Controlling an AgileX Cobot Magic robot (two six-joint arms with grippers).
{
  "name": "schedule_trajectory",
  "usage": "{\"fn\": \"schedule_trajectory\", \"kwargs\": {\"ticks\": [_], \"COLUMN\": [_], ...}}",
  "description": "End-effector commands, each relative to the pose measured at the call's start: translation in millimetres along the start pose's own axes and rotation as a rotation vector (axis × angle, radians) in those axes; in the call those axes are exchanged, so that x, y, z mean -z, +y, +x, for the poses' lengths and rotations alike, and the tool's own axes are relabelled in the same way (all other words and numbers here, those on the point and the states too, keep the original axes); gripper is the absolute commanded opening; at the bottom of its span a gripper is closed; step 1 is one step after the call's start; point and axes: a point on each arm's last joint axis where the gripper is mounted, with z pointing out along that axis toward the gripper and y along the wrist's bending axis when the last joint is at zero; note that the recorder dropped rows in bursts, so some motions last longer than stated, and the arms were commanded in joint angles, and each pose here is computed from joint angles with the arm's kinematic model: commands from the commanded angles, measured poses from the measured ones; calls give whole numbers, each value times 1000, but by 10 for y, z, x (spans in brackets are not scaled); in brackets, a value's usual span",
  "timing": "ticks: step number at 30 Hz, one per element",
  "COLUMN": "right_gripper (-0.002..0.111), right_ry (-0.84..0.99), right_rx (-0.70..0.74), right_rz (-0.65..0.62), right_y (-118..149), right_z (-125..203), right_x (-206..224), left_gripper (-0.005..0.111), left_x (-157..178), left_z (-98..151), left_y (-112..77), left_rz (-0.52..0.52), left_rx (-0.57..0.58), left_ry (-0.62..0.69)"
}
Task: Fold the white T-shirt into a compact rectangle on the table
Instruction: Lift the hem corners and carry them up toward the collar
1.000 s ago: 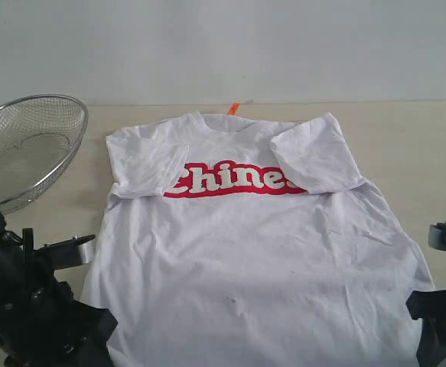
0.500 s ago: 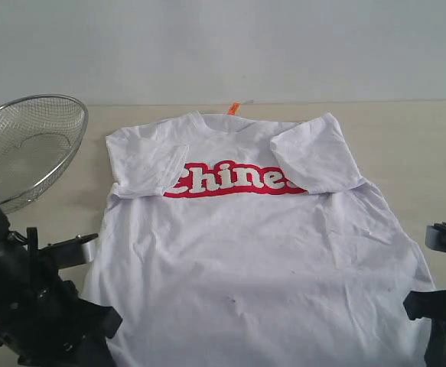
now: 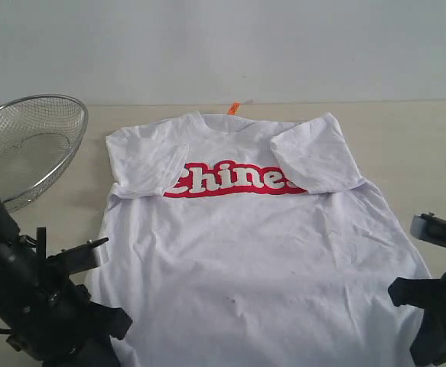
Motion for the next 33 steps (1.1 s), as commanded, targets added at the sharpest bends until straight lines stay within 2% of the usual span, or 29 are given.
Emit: {"fn": "schedule_trajectory", "kwargs": {"ticks": [1,7,12,18,28,33], "right_gripper": [0,0,0,0,0,0], "right_ry": [-1,-61,-114,-186,-359,-391], "right_rx": [30,58,84,105,120,98], "right_rz": [-83,-194,-266,-300,-309,-315], "right_y": [95,206,272,344,508,533], "right_z": [-61,-128,-170,-312,-748,-1014], "right_x": [75,116,136,257,704,786], "left_gripper": [4,4,4,4,4,4], "left_x": [69,297,404,561,993,1238], "left_z": [-61,-153,-218,-249,-453,-611], "left_y": [6,-162,-259,-340,-256,-269], "left_rz": [-57,-29,3,4,-3,-9], "left_rx": [-22,-85,-104,-134,-93,-105], "left_ry": [-111,-214,-246,-318,-493,-584]}}
